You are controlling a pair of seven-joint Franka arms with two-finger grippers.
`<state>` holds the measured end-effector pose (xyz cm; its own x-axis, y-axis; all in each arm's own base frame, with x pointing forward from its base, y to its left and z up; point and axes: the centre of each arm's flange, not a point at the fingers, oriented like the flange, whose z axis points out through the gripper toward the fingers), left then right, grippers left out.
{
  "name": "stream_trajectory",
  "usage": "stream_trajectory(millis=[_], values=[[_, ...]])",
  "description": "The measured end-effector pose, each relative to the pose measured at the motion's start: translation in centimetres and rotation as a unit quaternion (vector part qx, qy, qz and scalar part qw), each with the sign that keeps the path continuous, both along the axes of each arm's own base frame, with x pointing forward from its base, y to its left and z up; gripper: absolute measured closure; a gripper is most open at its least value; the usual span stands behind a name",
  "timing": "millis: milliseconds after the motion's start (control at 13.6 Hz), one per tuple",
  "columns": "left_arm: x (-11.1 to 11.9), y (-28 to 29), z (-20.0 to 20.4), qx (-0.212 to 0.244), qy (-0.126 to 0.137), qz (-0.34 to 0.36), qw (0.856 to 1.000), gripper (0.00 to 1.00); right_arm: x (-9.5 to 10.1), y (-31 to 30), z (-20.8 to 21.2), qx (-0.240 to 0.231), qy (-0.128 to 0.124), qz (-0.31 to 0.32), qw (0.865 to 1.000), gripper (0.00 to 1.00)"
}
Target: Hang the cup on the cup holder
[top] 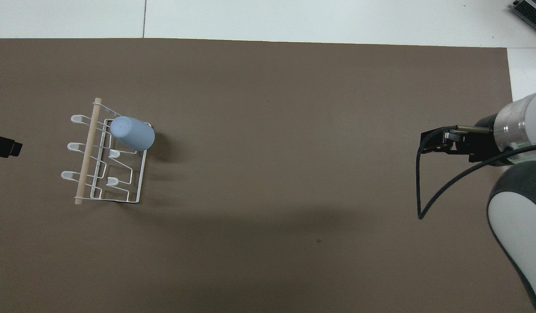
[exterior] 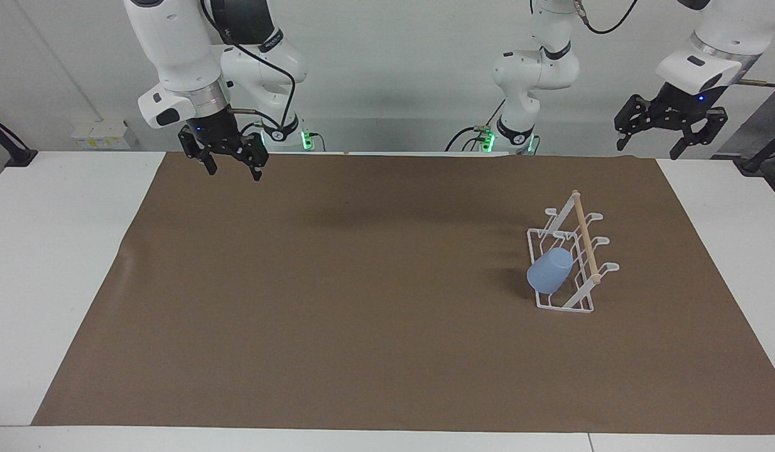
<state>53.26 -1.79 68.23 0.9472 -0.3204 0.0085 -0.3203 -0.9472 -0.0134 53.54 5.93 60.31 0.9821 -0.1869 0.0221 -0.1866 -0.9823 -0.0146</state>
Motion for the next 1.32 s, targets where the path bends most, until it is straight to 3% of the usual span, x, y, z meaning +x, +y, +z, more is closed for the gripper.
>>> stream_trajectory(millis=[294,809,1029,1324], values=[[0.0,-0.2,0.0,-0.01,0.0,0.011,1.0,0.0,0.0,0.0,0.0,0.0,0.0,0.0,1.0,0.0],[-0.9,-0.6,0.0,-0.022,0.024,0.101,0.994,0.0,0.0,0.0,0.0,0.0,0.0,0.0,1.0,0.0],[-2.0,-0.8,0.2,-0.02,0.041,0.105,0.993,0.0,0.0,0.0,0.0,0.0,0.0,0.0,1.0,0.0],[-2.3,-0.9,0.3,-0.02,0.043,0.104,0.993,0.0,0.0,0.0,0.0,0.0,0.0,0.0,1.0,0.0]])
